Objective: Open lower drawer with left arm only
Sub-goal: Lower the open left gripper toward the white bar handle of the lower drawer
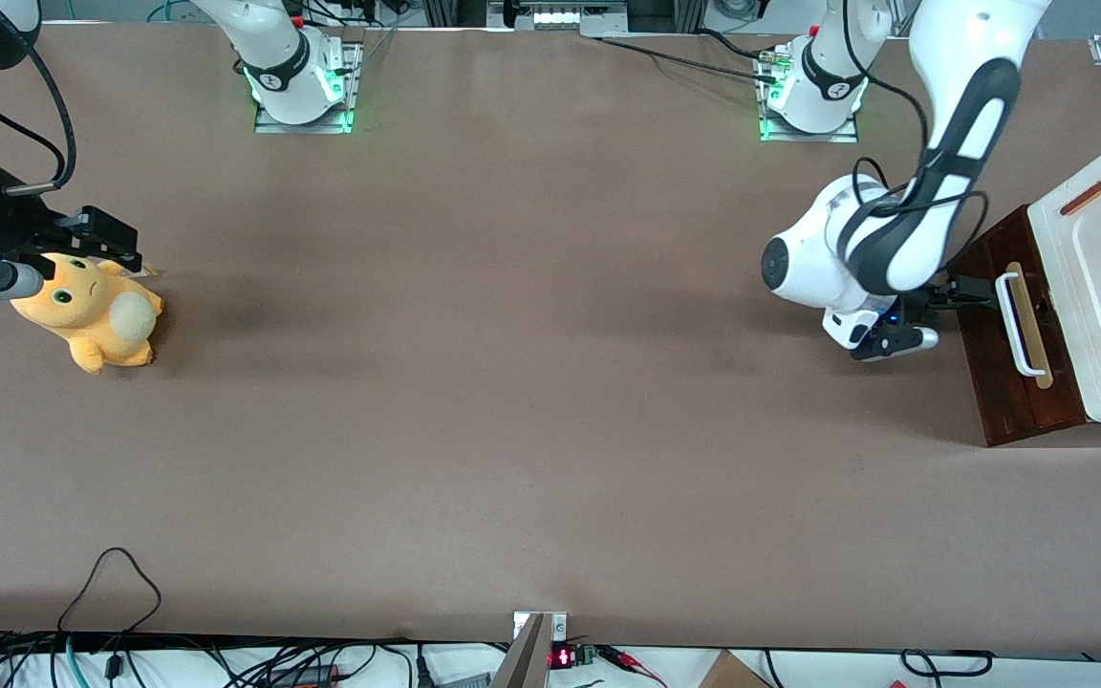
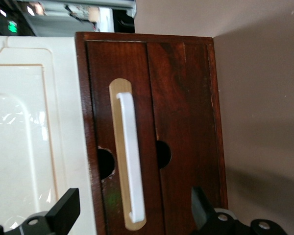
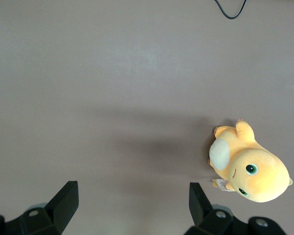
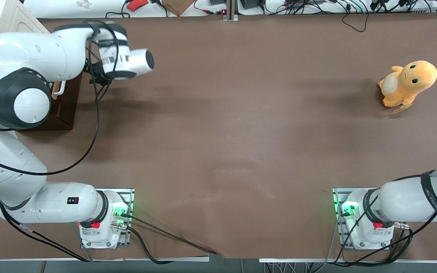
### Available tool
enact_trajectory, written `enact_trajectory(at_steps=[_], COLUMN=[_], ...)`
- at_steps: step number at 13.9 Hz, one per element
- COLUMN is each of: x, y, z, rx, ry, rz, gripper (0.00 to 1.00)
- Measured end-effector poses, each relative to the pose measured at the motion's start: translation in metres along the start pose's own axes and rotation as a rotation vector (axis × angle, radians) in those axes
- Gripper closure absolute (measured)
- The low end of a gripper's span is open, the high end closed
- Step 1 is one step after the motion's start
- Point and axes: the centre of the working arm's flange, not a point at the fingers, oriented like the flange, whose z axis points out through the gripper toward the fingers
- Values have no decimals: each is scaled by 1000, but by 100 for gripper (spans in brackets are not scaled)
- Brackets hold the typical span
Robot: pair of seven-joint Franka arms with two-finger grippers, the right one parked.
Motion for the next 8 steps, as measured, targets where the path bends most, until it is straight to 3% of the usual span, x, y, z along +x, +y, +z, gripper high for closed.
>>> enact_trajectory(at_steps=[2,5,8], x=[-6,-9,-14], y=[12,20,35], z=[13,39,56], rx=[43,115,151], ry=[22,25,20], rz=[10,-26,-48], gripper=[0,0,4])
